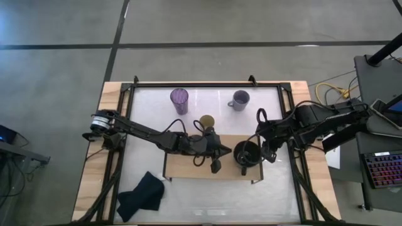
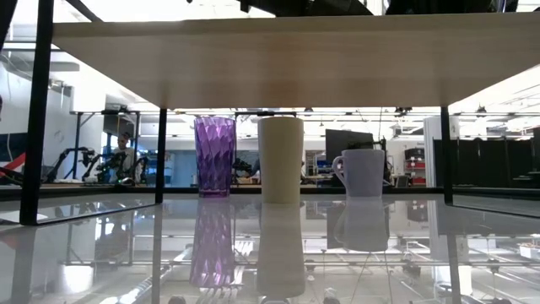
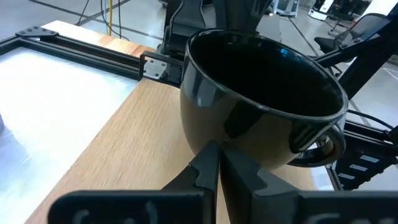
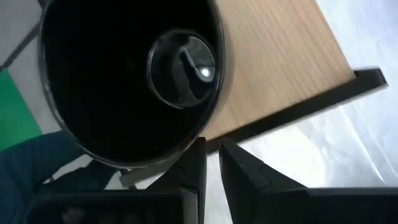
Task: Stack small to large cups/mugs on shelf
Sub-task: Put the black mug on the shelf, then put the gray mug on the shelf
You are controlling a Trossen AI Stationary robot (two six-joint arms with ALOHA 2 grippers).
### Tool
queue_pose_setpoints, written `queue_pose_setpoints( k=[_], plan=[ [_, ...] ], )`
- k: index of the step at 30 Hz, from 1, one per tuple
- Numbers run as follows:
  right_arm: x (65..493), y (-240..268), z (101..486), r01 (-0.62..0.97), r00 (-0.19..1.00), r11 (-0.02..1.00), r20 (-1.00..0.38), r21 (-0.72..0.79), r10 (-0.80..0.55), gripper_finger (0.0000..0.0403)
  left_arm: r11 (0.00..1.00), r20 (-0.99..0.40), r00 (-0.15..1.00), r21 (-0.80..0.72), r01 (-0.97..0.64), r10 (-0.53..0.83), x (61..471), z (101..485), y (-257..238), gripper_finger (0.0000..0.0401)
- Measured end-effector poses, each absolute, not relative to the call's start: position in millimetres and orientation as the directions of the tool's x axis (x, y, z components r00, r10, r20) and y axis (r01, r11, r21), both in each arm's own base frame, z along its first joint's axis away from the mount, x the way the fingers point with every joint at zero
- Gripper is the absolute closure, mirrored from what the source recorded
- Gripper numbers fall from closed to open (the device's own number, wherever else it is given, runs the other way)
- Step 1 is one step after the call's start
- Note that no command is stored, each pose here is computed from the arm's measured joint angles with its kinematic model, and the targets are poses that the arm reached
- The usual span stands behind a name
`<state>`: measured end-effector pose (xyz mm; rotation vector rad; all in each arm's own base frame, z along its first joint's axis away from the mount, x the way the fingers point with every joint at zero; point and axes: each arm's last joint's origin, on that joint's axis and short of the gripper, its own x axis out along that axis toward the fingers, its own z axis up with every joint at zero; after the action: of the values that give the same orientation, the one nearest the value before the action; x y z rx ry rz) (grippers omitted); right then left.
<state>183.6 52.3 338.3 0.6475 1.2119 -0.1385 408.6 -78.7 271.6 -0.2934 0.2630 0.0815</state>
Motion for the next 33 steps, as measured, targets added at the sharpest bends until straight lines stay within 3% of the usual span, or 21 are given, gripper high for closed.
queue_pose_setpoints(
  k=[22,33],
  plan=[
    [185.3,50.9,338.4,0.434,0.397,0.826,-0.900,0.359,0.182,0.0364,0.947,-0.266,0.963,-0.300,-0.113,0.031,408.2,271.6,-81.1,0.0401],
    [174.9,42.7,347.4,0.476,0.428,0.846,-0.904,0.239,0.014,0.0364,0.949,-0.289,0.957,-0.292,-0.117,0.029,402.3,277.2,-79.5,0.0401]
  ],
)
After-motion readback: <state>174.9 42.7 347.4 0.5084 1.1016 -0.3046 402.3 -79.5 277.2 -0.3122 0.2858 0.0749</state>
